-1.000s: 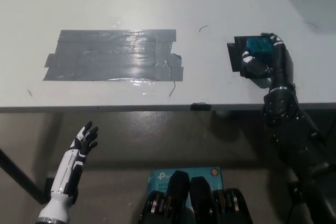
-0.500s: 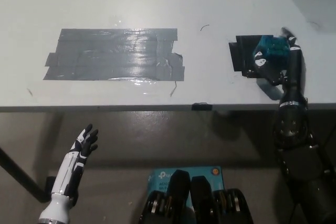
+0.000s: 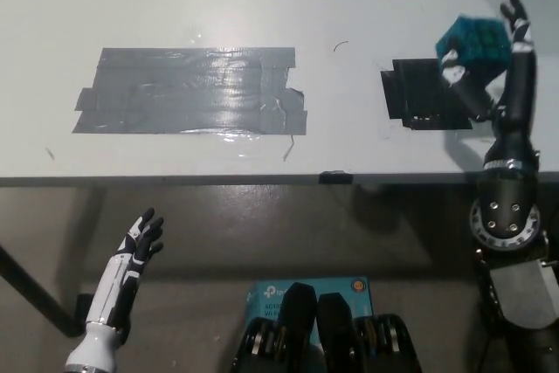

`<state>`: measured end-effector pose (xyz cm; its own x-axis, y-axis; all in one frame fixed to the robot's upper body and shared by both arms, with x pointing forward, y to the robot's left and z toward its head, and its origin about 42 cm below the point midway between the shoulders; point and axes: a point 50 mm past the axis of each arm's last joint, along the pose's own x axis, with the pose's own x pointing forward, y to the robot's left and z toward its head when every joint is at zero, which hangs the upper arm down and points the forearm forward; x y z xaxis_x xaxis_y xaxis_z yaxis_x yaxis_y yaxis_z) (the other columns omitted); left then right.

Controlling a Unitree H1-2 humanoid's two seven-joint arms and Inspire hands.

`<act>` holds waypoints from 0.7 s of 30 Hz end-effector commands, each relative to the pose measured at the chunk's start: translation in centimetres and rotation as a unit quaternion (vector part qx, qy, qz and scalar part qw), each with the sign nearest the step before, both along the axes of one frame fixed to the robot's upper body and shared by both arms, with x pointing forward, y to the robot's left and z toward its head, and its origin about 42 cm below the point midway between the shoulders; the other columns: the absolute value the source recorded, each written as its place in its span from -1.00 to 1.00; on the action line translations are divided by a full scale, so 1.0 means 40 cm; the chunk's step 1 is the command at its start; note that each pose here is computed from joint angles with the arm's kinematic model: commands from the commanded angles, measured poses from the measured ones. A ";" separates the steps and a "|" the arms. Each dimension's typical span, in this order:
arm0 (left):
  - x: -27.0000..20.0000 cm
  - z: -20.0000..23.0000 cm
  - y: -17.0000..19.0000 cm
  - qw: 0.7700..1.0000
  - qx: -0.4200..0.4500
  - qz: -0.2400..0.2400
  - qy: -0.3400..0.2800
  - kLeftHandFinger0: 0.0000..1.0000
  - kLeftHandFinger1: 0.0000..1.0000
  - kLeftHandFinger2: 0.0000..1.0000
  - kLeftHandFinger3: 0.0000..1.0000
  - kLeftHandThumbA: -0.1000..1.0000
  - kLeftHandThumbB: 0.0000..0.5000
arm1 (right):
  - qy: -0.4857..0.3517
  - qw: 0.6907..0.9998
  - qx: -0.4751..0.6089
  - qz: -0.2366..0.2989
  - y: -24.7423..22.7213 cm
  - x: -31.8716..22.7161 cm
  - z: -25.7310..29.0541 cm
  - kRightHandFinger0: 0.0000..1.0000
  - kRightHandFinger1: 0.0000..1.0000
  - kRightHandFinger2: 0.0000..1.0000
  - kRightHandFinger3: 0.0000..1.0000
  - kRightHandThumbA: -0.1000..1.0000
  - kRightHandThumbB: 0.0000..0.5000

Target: A rubick's cube is kept in the black marked spot on the table and the robot uses its right arm to pick it up and hands it to a person

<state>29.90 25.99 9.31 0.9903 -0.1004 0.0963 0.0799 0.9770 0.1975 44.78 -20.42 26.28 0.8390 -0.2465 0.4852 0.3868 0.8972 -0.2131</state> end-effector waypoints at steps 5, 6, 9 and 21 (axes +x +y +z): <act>0.025 0.063 0.002 0.998 0.015 -0.022 -0.050 0.96 1.00 1.00 1.00 0.92 -0.30 | -0.245 0.968 -0.047 0.039 0.052 -0.141 0.433 -0.84 -0.03 0.87 0.96 -1.00 -0.38; 0.024 0.063 0.002 0.998 0.015 -0.022 -0.050 0.98 1.00 1.00 1.00 0.91 -0.30 | -0.245 0.967 -0.046 0.046 0.059 -0.135 0.441 -0.84 -0.04 0.86 0.95 -1.00 -0.34; 0.023 0.062 0.000 0.998 0.017 -0.023 -0.049 0.97 1.00 1.00 1.00 0.90 -0.31 | -0.240 0.968 -0.052 0.054 0.078 -0.112 0.465 -0.88 -0.06 0.84 0.95 -1.00 -0.29; 0.014 0.062 -0.003 0.998 0.020 -0.027 -0.048 0.98 1.00 1.00 1.00 0.83 -0.40 | -0.160 0.980 -0.109 0.053 0.149 0.084 0.508 -1.00 -0.14 0.72 1.00 -1.00 -0.24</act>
